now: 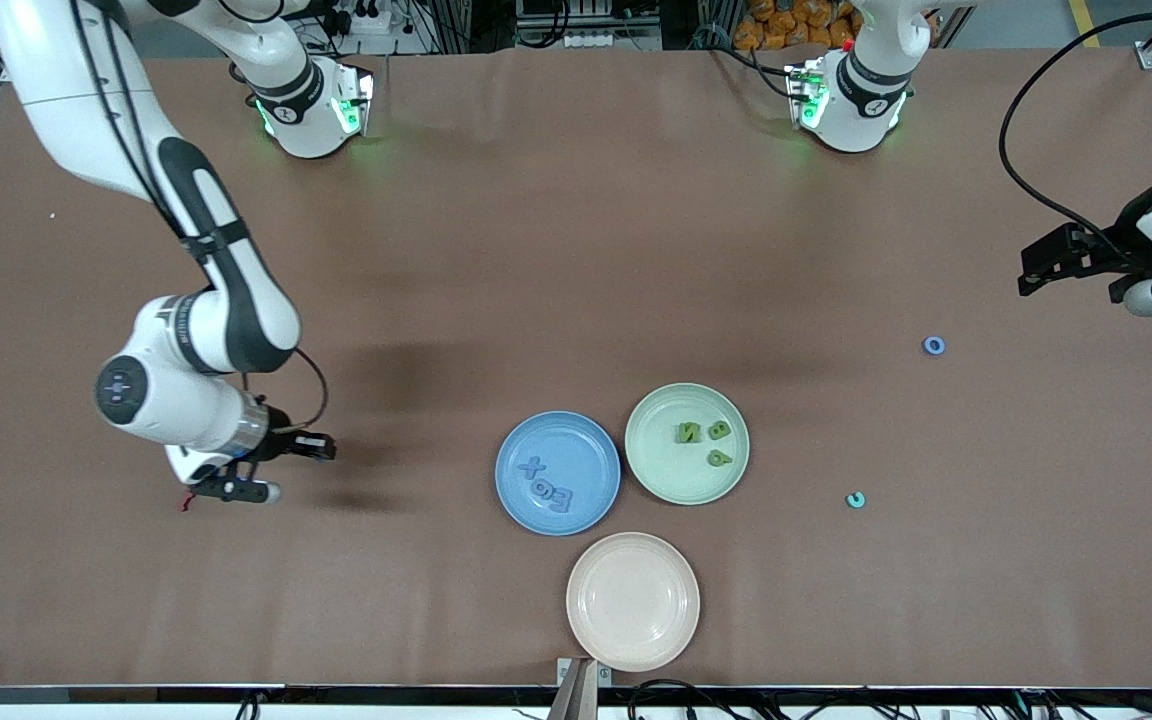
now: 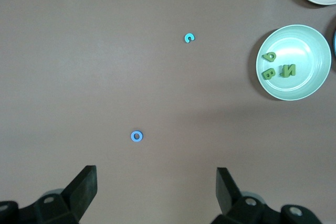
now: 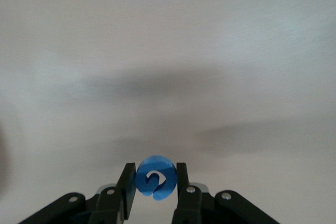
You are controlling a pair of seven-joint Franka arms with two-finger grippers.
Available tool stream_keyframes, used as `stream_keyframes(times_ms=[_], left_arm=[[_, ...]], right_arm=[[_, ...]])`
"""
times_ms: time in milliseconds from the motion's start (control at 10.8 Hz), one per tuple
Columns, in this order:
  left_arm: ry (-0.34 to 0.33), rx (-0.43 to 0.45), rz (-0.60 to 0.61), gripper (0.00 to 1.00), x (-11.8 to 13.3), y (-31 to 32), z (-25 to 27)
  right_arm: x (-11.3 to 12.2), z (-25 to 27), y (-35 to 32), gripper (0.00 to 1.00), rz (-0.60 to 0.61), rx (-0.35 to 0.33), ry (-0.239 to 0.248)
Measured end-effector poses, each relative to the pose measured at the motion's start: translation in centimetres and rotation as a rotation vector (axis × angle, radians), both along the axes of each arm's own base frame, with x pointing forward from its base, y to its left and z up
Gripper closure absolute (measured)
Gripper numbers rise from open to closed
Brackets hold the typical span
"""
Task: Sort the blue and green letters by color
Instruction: 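Carry the blue e to the blue plate and release it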
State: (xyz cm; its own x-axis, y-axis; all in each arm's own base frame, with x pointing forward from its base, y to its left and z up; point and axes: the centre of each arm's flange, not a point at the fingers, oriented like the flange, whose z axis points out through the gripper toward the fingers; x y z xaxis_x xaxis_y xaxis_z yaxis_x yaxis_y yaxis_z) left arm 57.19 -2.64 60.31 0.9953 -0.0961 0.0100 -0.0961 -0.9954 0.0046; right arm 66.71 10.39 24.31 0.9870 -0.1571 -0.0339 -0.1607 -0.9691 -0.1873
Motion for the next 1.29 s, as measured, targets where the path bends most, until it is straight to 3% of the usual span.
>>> stream_keyframes(times_ms=[461,830,1292], left_arm=[[-0.002,-0.001,0.002,0.00,0.4,0.1,-0.4],[0.002,-0.001,0.004,0.00,0.6,0.2,-0.6],[-0.012,-0.002,0.006,0.00,0.8,0.4,-0.6]], right_arm=[[0.1,-0.2,19.5,0.65,-0.304,0.054,0.026],[-1.2,-2.1,27.4,0.63,-0.590,0.160,-0.023],[-0.9,-1.8,28.2,0.01,-0.659,0.178,-0.029]])
